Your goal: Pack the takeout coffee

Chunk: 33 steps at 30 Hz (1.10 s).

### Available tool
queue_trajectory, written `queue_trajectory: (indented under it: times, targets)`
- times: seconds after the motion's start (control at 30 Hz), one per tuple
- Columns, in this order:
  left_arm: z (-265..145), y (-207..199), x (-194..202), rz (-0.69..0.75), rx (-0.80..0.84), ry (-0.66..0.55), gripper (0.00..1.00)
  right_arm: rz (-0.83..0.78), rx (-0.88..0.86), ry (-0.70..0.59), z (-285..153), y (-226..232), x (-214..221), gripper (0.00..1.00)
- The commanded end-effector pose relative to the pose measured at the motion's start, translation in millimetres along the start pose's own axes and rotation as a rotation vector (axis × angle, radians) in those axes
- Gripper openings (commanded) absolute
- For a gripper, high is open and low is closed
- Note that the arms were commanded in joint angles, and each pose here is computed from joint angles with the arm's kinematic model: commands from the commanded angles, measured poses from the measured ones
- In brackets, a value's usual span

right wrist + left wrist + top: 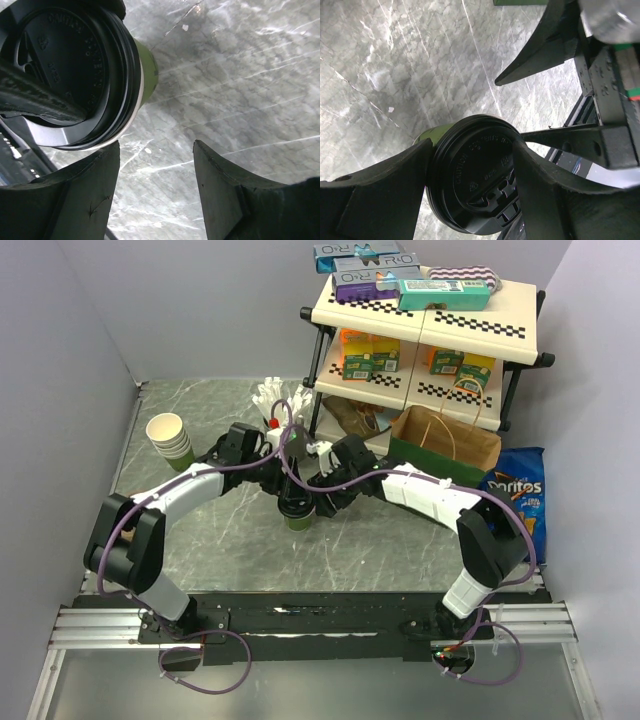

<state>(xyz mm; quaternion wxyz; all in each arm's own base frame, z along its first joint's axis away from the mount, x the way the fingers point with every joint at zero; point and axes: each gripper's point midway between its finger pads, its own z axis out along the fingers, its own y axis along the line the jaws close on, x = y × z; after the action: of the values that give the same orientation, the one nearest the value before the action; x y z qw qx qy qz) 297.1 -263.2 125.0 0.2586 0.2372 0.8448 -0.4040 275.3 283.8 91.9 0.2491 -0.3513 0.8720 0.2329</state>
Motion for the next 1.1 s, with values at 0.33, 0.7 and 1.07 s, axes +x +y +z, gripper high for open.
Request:
queue_trajectory:
  times: [0.33, 0.7, 1.07]
  targets:
    - [-1.9, -0.4, -6.4, 0.052, -0.031, 0.005, 0.69, 0.162, -0.060, -0.034, -0.3, -6.6, -18.6, 0.68]
    - [-8.7, 2.3, -5.7, 0.081, -0.071, 0.005, 0.69, 0.224, -0.087, -0.012, 10.1, -4.6, -22.0, 0.69]
    - [-8.0, 3.4, -6.6, 0.051, -0.082, -0.016, 0.69, 0.274, -0.138, 0.016, 21.5, 1.7, -20.7, 0.69]
